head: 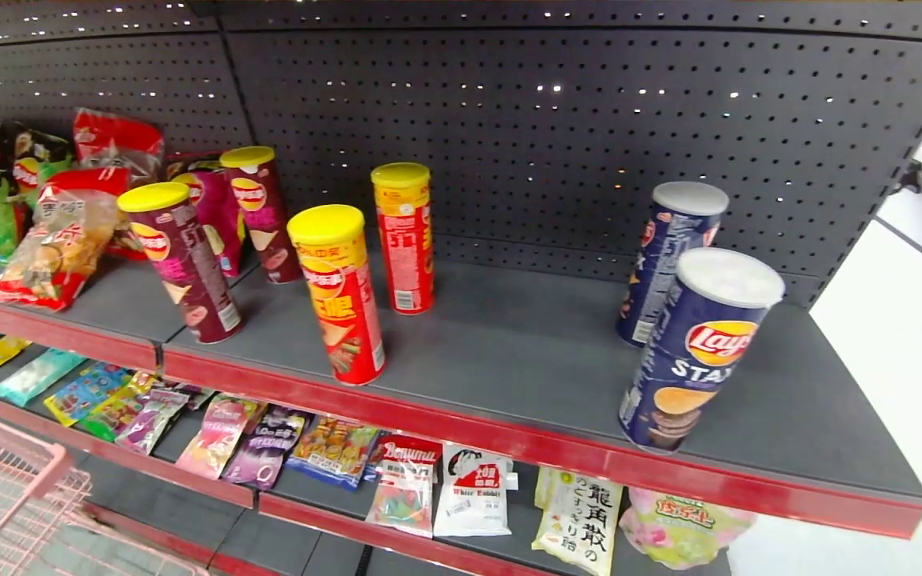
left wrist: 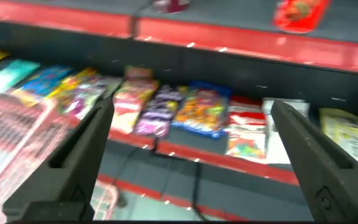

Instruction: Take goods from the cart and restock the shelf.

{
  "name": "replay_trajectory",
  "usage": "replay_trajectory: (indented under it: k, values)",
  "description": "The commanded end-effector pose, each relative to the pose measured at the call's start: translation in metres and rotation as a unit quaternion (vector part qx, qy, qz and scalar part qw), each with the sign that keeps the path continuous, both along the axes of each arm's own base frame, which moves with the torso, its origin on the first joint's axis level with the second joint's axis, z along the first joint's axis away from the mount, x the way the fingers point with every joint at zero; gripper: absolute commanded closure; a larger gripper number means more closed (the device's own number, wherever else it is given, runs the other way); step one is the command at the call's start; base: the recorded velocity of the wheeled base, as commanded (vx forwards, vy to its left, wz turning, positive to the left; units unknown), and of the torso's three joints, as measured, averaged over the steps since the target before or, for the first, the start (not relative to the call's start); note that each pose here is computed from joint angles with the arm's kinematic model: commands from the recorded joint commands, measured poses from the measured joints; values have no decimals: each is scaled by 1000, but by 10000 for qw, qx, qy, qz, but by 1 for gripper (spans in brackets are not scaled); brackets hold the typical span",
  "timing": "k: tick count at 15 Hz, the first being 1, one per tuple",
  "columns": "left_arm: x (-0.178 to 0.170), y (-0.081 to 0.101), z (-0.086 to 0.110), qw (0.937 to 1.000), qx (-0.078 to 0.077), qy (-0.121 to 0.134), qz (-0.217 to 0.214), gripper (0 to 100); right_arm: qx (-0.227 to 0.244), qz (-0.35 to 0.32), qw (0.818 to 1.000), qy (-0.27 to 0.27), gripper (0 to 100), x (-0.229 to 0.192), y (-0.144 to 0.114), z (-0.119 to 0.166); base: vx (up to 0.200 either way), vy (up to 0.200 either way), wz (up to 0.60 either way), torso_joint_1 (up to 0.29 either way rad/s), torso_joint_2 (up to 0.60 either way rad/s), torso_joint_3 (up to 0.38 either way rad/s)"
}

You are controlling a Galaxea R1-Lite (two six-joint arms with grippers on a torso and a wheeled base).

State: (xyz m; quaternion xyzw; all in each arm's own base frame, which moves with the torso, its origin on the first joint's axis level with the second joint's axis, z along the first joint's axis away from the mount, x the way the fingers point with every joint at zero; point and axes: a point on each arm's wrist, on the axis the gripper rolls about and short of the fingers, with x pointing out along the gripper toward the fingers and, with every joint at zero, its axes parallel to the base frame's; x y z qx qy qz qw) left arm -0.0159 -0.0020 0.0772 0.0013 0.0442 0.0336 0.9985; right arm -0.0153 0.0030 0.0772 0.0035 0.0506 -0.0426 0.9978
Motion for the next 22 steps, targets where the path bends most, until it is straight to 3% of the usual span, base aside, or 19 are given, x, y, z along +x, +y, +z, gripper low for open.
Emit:
replay_trajectory:
  k: [1,12,16,18,22]
  values:
    - [0,0,0,10000,-2,19,-1,0,3,13,10000,6,0,0,0,0,0,0,0,0,0,0]
    - [0,0,0,10000,21,20,-3,0,-13,0,10000,8,0,0,0,0,0,0,0,0,0,0]
    - [0,0,0,10000,13,20,-2,0,-12,0,10000,15,0,0,0,0,200,0,0,-6,0,4]
    - [0,0,0,10000,6,19,-2,0,-11,22,10000,7,0,0,0,0,0,0,0,0,0,0]
    - [0,0,0,10000,6,19,-2,0,-3,22,10000,7,0,0,0,0,0,0,-600,7,5,-2]
